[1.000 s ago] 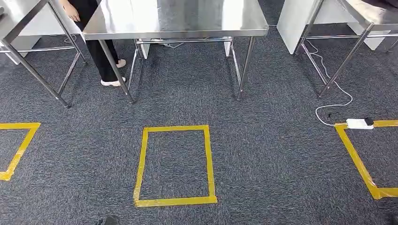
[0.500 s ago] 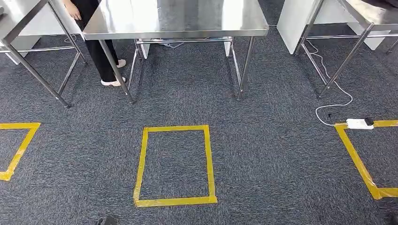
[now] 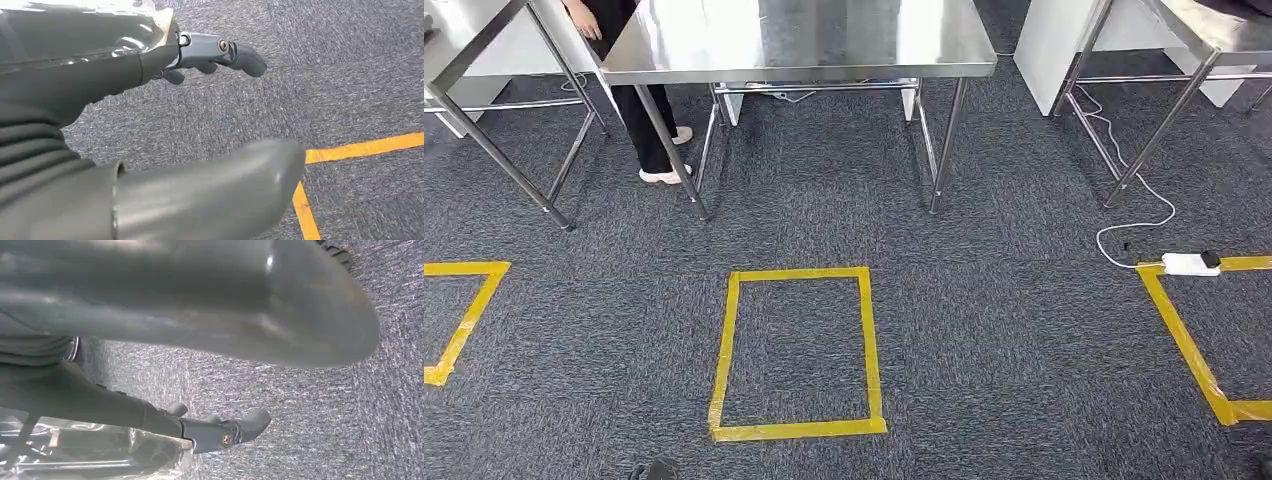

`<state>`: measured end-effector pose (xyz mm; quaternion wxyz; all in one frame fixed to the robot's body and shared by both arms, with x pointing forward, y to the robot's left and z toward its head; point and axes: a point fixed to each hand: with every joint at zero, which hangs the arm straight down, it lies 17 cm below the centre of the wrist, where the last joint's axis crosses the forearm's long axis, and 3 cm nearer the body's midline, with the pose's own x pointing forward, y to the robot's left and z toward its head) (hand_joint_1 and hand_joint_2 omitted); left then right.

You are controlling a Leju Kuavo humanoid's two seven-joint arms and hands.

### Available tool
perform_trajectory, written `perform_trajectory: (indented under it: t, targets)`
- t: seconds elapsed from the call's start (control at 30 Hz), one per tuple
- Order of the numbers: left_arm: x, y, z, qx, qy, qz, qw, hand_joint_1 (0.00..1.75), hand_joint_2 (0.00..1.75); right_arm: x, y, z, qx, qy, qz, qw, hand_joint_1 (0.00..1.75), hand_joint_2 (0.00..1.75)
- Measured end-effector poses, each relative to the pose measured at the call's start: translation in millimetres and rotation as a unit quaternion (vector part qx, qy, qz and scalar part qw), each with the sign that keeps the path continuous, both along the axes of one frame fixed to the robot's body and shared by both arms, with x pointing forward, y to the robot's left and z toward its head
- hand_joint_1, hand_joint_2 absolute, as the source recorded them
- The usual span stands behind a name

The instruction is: Take the parts from the cabinet and place them on the table.

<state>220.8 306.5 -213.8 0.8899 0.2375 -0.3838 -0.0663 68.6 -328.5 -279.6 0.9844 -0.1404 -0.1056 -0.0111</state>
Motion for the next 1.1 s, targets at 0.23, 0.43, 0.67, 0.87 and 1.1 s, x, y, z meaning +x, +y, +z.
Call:
perform_trajectory:
  t: [0.23, 0.43, 0.67, 0.87, 1.1]
  targets:
    - [-1, -2, -2, -0.009, 0.003, 0.003, 1.0, 0.0, 0.0, 0, 0, 0, 0.0, 0.0, -0.002, 1.0, 0.0, 0.0]
    - [-3, 3, -3, -0.025, 0.003, 0.032, 0.999, 0.0, 0.0, -1, 2, 0, 0.004, -0.001, -0.009, 1.0, 0.0, 0.0]
    - [0, -2, -2, -0.027, 0.001, 0.024, 0.999, 0.0, 0.0, 0, -3, 0, -0.001, -0.002, -0.007, 1.0, 0.0, 0.0]
    - [1, -4, -3, -0.03, 0.003, 0.02, 0.999, 0.0, 0.0, -1, -5, 0, -0.003, -0.001, -0.008, 1.0, 0.0, 0.0]
    - [1, -3, -2, -0.028, 0.002, 0.018, 0.999, 0.0, 0.0, 0, -5, 0, -0.004, -0.001, -0.007, 1.0, 0.0, 0.0]
